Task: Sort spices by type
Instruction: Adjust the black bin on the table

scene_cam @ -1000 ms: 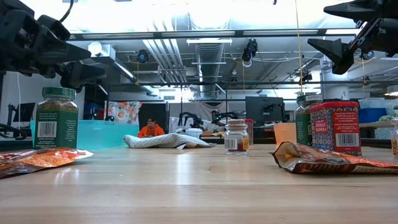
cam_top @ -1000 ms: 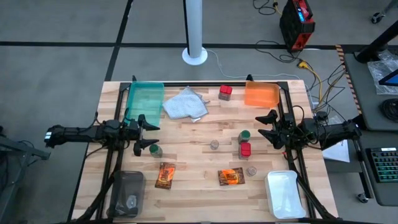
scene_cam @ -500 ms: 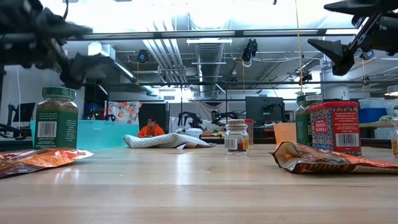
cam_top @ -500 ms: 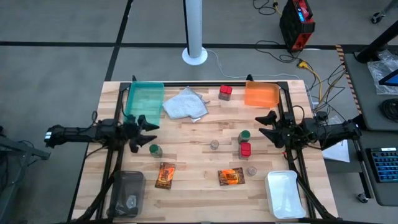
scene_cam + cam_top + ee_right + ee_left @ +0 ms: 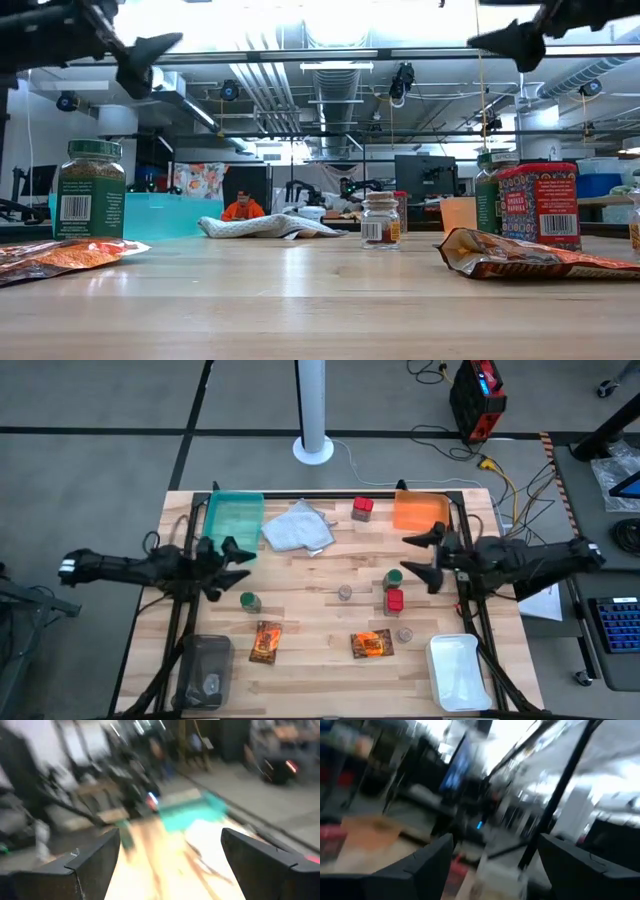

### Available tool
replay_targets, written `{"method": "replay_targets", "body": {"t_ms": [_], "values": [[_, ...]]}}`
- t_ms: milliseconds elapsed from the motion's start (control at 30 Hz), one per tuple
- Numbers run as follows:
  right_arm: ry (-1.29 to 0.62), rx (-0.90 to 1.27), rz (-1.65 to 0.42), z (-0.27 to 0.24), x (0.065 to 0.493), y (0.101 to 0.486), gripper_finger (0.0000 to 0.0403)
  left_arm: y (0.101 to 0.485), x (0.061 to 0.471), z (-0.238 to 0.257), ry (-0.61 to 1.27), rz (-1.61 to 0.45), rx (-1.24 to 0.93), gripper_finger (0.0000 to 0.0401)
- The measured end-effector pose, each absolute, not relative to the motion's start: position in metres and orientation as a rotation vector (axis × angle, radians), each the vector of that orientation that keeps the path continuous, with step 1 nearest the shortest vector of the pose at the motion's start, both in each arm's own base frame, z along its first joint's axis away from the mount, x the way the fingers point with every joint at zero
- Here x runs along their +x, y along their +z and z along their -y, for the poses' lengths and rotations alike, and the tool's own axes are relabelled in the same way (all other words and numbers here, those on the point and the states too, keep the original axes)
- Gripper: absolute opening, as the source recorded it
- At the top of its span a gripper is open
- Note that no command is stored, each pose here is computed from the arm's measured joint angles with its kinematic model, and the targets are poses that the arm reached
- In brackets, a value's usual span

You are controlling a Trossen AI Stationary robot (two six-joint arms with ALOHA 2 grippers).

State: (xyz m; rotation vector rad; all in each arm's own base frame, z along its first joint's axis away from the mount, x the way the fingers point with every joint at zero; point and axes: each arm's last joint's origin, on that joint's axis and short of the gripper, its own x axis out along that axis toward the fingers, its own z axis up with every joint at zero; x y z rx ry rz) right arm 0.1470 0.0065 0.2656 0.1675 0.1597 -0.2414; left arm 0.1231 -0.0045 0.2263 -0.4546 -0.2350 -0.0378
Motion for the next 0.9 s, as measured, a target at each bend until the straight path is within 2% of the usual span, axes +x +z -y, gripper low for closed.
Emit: {"method": "replay_targets", "body": {"t_ms": [133, 200, 367, 600, 900], "values": [[-0.356, 0.175, -0.323, -0.005, 0.159, 0.271, 0.0338, 0.246, 0.137, 0.006, -0.014, 0.062, -0.495, 0.0276], [-0.365, 0.176, -0.374, -0.006, 0.162, 0.271, 0.0338, 0.254, 0.143, 0.007, 0.021, -0.097, -0.539, 0.0276], [-0.377, 0.197, -0.403, -0.006, 0.164, 0.271, 0.0338, 0.266, 0.147, 0.018, 0.092, -0.437, -0.607, 0.0276], [-0.382, 0.2, -0.427, -0.005, 0.158, 0.27, 0.0338, 0.288, 0.149, 0.041, 0.022, -0.619, -0.532, 0.0276], [-0.377, 0.132, -0.488, -0.005, 0.156, 0.265, 0.0338, 0.306, 0.159, 0.049, 0.021, -0.699, -0.518, 0.0276]]}}
